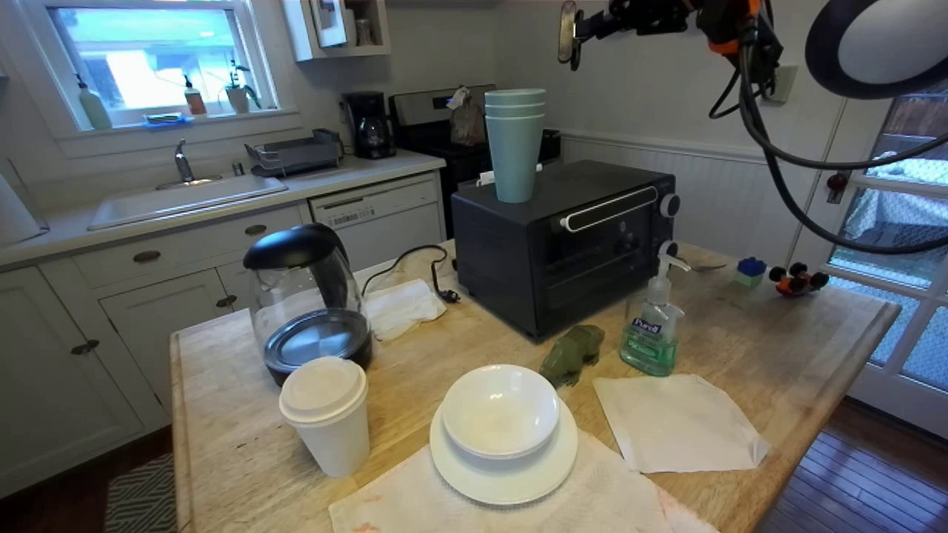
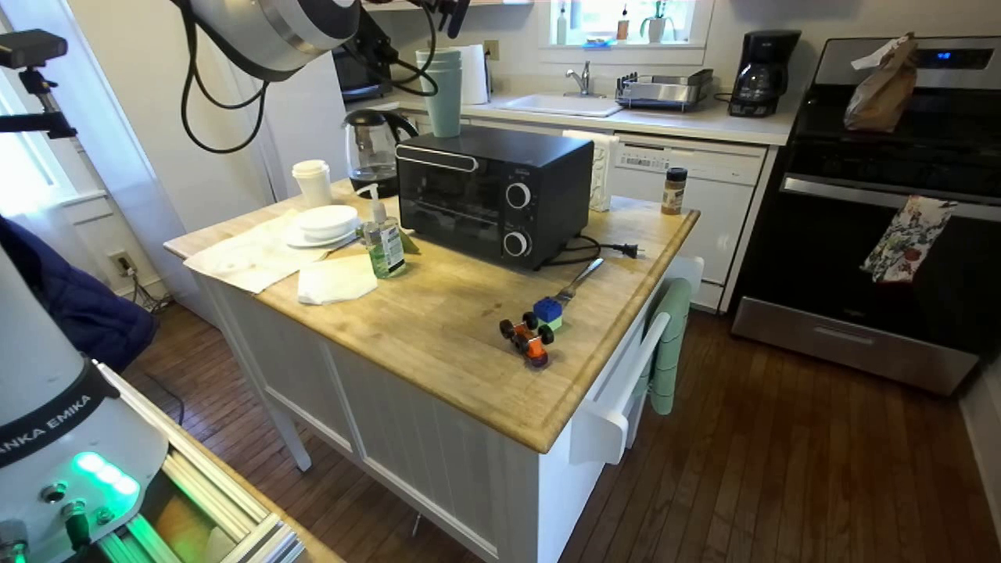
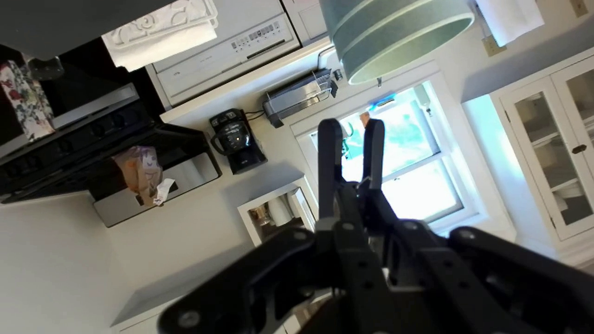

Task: Put the black clip on the stacked cups.

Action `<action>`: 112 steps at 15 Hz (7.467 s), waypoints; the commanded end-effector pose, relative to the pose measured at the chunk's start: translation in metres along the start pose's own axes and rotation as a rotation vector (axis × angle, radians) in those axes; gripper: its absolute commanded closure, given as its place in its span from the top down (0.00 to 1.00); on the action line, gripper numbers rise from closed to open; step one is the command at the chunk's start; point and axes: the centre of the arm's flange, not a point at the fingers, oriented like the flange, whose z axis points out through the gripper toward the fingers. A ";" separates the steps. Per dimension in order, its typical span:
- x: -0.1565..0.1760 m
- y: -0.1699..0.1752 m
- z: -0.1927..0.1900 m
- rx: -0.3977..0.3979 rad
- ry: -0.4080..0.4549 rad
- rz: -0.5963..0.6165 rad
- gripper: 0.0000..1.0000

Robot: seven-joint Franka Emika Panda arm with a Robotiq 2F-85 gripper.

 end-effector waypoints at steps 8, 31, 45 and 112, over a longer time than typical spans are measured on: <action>-0.032 -0.025 0.011 -0.037 0.014 -0.072 0.03; -0.048 -0.047 0.018 -0.122 0.135 -0.125 0.03; -0.066 -0.057 0.025 -0.170 0.183 -0.127 0.03; 0.054 -0.059 -0.021 -0.213 -0.327 -0.110 1.00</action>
